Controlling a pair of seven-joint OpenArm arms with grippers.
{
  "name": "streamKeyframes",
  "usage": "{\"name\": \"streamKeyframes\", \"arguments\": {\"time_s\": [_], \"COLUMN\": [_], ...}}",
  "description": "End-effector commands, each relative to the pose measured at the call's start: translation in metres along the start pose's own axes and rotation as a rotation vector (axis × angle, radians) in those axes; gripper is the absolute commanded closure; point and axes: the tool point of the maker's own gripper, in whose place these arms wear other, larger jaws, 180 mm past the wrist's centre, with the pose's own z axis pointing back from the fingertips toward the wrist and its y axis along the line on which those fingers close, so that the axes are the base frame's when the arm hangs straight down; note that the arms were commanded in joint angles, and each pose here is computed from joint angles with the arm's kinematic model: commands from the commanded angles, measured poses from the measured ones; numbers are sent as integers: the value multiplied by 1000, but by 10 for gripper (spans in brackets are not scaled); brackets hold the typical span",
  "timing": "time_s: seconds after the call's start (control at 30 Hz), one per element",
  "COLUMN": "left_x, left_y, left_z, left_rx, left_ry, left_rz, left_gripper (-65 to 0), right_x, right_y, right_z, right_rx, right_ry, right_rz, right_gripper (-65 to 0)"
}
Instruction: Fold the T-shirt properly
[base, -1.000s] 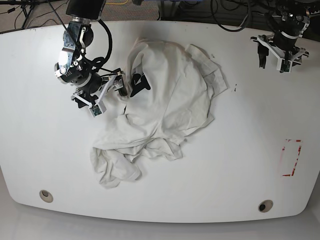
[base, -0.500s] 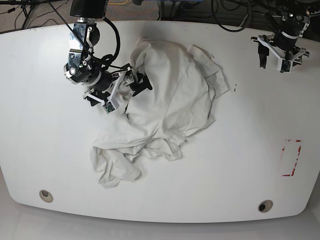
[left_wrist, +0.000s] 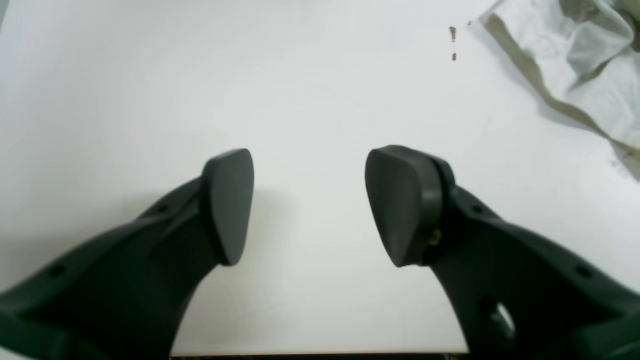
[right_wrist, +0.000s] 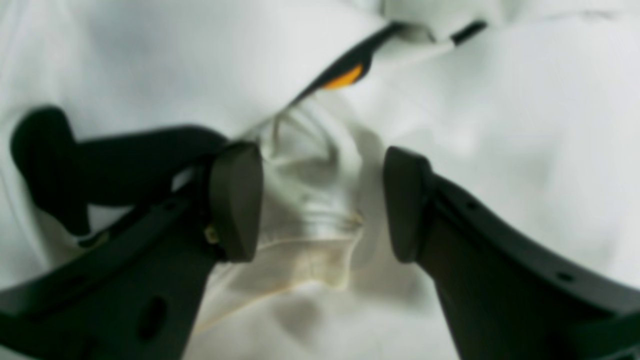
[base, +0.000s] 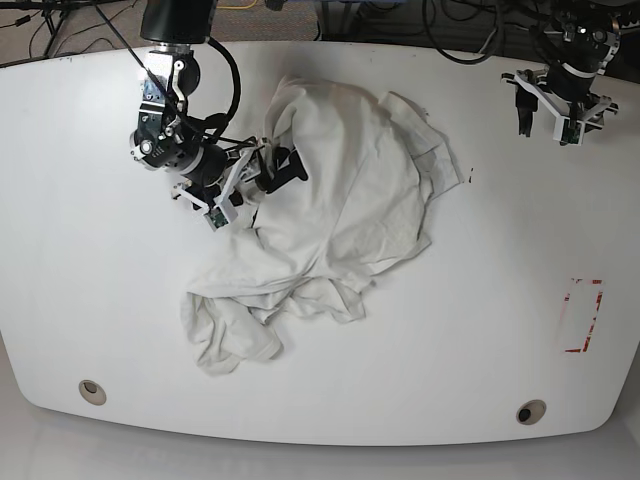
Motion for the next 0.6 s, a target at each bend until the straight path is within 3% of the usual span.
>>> {"name": "streamKeyframes", "arguments": {"time_s": [0.0,0.17,0.27,0.5,0.57], "left_x": [9,11,12,23,29], "left_y": [3,1,-1,-28,-36], "left_z": [3,2,1,-8,-13], "left_rx": [6,-1,-7,-106,-139], "left_ry": [-35,-40,-47,-58,-57], "left_rz": [-9,-6,-1,-22,-26], "left_gripper": [-383,-383,-385,-386,-414], "right_x": [-6,-14,-12,-2,3], "right_y": [-1,2,2,4,4], "right_z": [0,1,3,13,17], "right_rx": [-6,0,-7,-25,-32], "right_ry": [27,36,33,-1,-14], "right_rz": [9,0,9,41,52], "right_gripper": [-298,-136,-2,0,0]}}
